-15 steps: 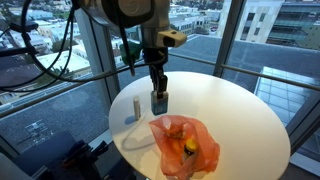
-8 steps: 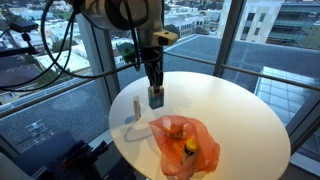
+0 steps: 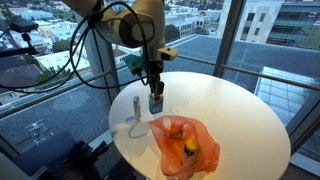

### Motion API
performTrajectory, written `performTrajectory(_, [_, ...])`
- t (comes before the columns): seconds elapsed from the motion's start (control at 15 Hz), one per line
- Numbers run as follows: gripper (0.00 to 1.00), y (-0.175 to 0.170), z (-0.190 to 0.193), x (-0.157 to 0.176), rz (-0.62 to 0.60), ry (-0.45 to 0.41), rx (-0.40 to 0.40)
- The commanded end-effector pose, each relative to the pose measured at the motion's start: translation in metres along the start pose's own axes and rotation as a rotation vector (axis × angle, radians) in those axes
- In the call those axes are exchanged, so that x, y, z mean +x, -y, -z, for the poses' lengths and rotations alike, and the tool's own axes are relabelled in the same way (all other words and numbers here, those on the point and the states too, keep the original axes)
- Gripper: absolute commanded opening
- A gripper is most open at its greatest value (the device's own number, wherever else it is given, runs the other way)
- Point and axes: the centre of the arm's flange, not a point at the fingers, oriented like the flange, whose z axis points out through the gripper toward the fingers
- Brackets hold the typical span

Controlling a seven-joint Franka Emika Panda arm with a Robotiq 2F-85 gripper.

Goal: Remove the blue box from the plastic

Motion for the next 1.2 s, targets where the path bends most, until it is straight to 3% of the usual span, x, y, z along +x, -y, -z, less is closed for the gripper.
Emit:
performTrajectory(0.0, [0.23, 0.011, -0.01, 0.012, -0.019, 0.011, 0.033])
performTrajectory(0.27, [0.23, 0.018, -0.027, 0.013, -0.047, 0.019, 0.049])
performTrajectory(0.93, [0.23, 0.02, -0.051, 0.013, -0.096, 0.034, -0.003])
performTrajectory(1.0, [0.73, 0.019, -0.05, 0.012, -0.098, 0.037, -0.003])
performTrajectory(1.13, [0.81, 0.018, -0.049, 0.011, -0.1, 0.037, 0.0])
